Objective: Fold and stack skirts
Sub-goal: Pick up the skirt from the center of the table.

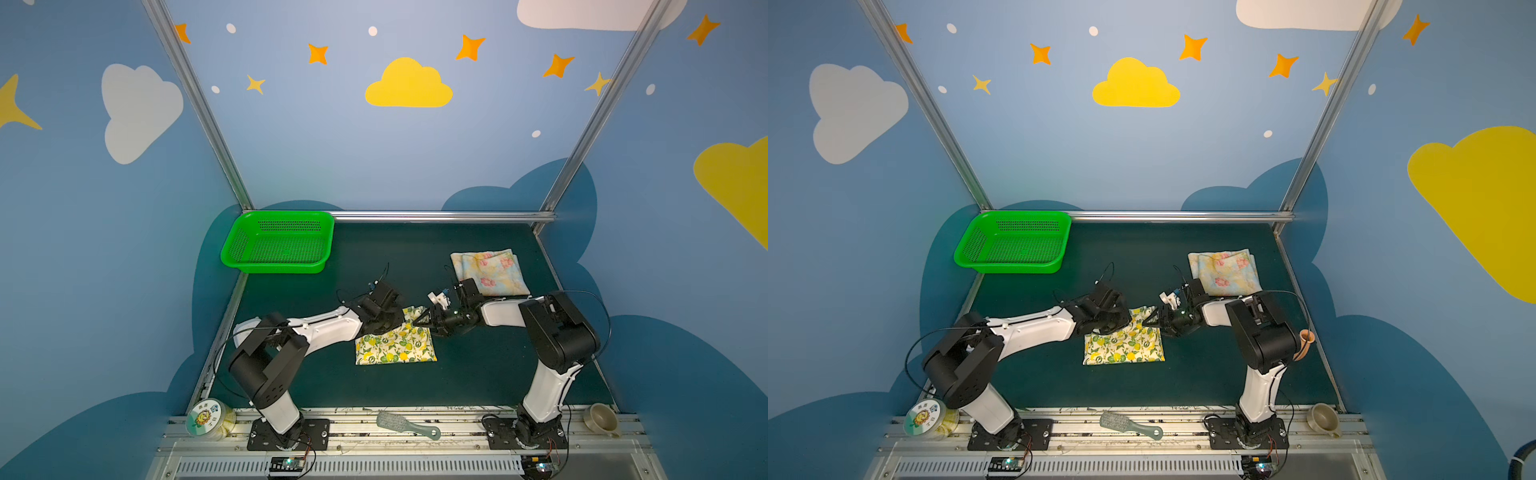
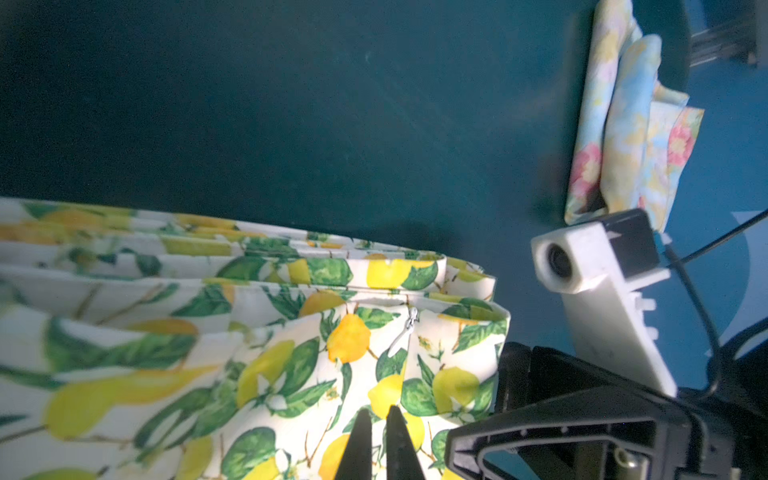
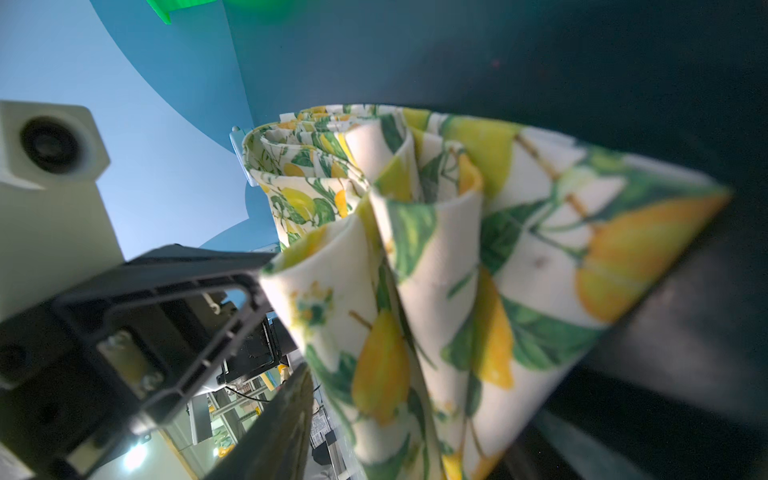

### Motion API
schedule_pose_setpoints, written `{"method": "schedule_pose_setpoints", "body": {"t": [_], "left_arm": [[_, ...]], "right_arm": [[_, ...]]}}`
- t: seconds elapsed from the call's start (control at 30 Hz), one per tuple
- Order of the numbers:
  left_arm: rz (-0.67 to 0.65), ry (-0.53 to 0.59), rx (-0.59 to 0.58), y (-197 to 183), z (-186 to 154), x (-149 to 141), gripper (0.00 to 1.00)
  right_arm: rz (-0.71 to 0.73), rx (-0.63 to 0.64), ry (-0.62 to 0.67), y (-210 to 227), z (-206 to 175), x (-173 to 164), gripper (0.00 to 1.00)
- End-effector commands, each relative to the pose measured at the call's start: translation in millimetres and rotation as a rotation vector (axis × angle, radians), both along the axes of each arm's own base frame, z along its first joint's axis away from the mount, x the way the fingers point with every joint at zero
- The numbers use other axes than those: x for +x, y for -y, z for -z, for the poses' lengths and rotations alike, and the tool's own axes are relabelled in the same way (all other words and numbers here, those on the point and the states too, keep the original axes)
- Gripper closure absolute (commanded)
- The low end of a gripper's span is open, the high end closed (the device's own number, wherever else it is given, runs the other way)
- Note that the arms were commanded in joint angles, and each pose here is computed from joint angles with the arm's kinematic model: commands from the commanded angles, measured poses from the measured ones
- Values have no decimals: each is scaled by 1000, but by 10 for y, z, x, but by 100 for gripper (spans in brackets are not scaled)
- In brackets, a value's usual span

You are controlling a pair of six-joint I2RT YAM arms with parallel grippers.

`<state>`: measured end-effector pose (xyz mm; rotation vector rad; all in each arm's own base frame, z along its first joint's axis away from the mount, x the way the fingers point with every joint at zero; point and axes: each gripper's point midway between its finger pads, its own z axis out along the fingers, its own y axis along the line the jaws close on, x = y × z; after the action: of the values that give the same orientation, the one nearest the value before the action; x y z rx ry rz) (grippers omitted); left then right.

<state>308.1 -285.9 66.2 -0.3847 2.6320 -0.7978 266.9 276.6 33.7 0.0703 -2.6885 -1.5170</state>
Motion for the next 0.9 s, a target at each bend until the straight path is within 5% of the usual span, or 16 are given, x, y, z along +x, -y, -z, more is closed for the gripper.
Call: {"method": "schedule_pose_setpoints", "body": {"t": [0.0,0.57,0.77,0.87], "left_arm": [[21,-65,63,-135,241,-146,89],[-29,-86,96,-255,634,-187,92],[-33,-85,96,-262,625,-187,93],[-38,-75,92,-261,584,-169,93]], "right_arm": [[30,-232,-133,240,638,-323,41],[-1,-248,-151,111,696,-374,49],[2,-256,-156,123,691,-390,56],[5,-254,-155,120,669,-388,68]]}}
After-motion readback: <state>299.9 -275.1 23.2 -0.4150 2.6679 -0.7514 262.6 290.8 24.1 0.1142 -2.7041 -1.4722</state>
